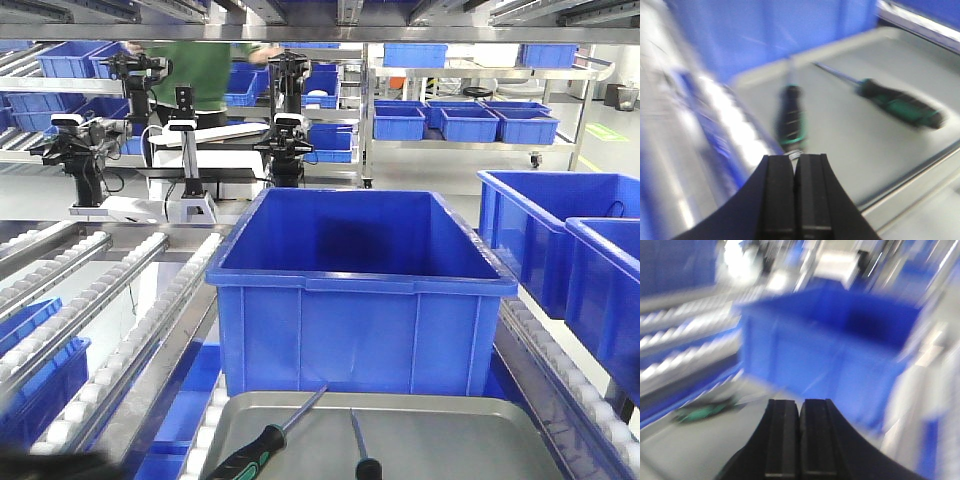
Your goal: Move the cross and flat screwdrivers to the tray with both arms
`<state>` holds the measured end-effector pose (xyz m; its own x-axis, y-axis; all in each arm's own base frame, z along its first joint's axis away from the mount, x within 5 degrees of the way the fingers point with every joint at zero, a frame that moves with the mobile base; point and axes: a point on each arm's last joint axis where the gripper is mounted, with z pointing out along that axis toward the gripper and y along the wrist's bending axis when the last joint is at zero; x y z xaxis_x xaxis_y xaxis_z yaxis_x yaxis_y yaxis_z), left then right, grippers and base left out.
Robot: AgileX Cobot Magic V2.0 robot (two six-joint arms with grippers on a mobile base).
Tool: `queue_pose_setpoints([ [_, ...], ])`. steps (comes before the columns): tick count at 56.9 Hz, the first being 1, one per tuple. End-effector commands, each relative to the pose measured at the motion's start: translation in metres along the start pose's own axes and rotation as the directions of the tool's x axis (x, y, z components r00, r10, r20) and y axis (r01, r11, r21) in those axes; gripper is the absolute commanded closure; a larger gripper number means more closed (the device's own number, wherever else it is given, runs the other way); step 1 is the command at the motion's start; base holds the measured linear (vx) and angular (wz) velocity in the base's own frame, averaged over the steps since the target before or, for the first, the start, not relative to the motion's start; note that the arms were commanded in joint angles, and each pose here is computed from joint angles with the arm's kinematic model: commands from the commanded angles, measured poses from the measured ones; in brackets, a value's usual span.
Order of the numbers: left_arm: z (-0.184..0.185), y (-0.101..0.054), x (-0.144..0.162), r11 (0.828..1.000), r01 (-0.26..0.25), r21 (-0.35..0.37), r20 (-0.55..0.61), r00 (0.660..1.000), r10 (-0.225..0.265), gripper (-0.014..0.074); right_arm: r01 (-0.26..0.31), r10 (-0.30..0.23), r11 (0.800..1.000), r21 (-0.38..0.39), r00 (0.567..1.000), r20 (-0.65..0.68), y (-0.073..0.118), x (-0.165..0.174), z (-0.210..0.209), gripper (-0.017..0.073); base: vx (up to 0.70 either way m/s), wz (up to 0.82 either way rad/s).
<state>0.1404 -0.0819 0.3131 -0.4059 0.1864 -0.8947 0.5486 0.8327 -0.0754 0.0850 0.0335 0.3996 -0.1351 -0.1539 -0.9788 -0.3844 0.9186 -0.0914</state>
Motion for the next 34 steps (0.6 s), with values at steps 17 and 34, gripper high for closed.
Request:
queue_pose_setpoints([
  [17,-0.046,0.004,0.034,0.989,-0.039,-0.143,0.368,0.926,0.09,0.0594,-0.096,0.064,0.986,0.136,0.973,0.222,0.003,0.067,-0.031,0.0568,0.0,0.0],
  [34,-0.044,0.004,0.037,0.99,-0.043,-0.134,0.339,0.937,0.086,0.0594,-0.428,0.413,0.904,0.005,0.874,0.256,0.007,0.083,-0.018,0.0568,0.0,0.0],
])
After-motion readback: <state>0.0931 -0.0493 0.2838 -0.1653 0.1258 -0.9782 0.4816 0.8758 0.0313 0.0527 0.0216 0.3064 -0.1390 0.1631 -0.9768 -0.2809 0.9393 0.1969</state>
